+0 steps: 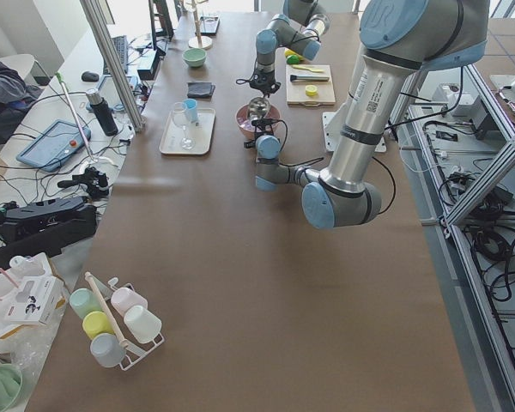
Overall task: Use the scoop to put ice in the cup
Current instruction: 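Drag the scoop through the ice while the left gripper tilts the bowl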
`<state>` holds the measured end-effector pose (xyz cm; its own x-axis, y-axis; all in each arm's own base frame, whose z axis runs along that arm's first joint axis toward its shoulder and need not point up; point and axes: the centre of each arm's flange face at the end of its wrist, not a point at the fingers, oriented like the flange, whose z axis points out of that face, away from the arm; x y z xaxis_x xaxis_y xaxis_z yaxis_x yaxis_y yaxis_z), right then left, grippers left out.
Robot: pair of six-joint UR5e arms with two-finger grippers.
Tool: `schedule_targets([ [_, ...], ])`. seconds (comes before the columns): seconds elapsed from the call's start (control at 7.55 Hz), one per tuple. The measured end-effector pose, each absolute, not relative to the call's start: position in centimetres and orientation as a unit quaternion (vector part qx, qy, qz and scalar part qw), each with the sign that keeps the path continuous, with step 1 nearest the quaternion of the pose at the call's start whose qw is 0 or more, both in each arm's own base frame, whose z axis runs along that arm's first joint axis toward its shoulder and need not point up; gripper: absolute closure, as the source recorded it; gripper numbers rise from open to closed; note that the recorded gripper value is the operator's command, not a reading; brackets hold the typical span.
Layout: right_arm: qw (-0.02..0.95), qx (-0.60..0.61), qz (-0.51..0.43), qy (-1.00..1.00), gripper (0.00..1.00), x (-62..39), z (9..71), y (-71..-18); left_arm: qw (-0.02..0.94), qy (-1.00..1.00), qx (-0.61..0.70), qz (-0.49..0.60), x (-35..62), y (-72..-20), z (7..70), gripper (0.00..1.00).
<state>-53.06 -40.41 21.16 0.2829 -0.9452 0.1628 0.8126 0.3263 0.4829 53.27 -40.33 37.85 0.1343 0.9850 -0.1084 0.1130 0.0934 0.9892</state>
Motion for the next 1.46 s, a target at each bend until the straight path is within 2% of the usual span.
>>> schedule_targets([
  [1.46, 0.796, 0.233, -0.465, -0.309, 1.00, -53.3, 20.1, -40.3, 0.531, 0.515, 0.528, 0.417, 53.4, -40.2, 38.0, 0.02],
])
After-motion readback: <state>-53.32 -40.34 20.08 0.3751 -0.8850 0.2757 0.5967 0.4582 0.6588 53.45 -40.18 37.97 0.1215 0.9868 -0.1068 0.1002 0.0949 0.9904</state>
